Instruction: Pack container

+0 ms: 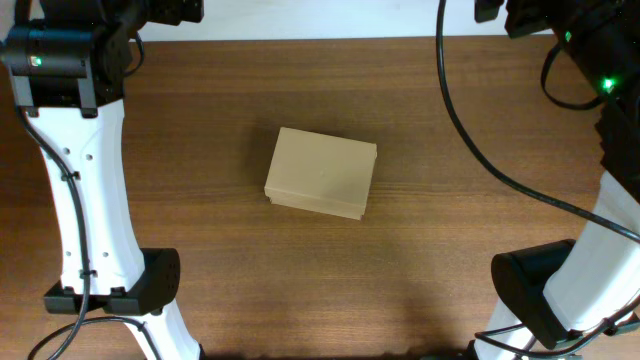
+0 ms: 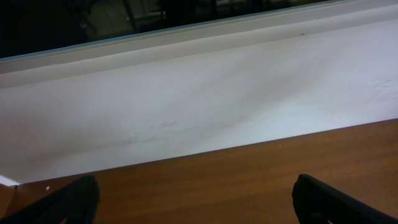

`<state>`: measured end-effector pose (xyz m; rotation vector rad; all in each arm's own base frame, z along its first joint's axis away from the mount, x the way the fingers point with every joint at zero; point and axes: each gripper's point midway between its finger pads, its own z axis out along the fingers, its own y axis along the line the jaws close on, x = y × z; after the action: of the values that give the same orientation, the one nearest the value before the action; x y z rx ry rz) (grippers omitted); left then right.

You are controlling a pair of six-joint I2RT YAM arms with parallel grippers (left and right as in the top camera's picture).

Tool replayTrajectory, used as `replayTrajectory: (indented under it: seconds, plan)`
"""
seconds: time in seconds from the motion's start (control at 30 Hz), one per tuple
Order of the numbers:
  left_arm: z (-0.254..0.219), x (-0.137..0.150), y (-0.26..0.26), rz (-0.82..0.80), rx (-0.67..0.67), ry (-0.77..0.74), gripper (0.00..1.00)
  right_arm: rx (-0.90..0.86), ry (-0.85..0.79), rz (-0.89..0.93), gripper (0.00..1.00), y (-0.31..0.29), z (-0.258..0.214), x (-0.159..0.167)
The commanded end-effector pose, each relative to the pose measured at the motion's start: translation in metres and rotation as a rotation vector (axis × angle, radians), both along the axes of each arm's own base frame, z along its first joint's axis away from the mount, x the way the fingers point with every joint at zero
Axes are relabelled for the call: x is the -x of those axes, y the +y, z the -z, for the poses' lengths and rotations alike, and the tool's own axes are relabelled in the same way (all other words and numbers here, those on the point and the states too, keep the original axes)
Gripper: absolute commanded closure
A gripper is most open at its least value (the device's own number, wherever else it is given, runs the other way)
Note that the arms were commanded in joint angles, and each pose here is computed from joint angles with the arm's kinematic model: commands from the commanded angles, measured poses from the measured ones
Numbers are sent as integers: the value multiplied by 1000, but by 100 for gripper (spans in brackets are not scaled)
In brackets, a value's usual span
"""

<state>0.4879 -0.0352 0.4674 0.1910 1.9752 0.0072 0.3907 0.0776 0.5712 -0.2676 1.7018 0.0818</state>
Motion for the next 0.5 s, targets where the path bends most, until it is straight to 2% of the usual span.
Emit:
replayTrajectory:
  seconds: [0.0,0.47]
  plan:
    - [-2,0,2,-4,-10,-7,0,-2,34,1,1,1,8,0]
    - [-2,0,2,-4,-10,-7,0,33,215,3,1,-3,50,19]
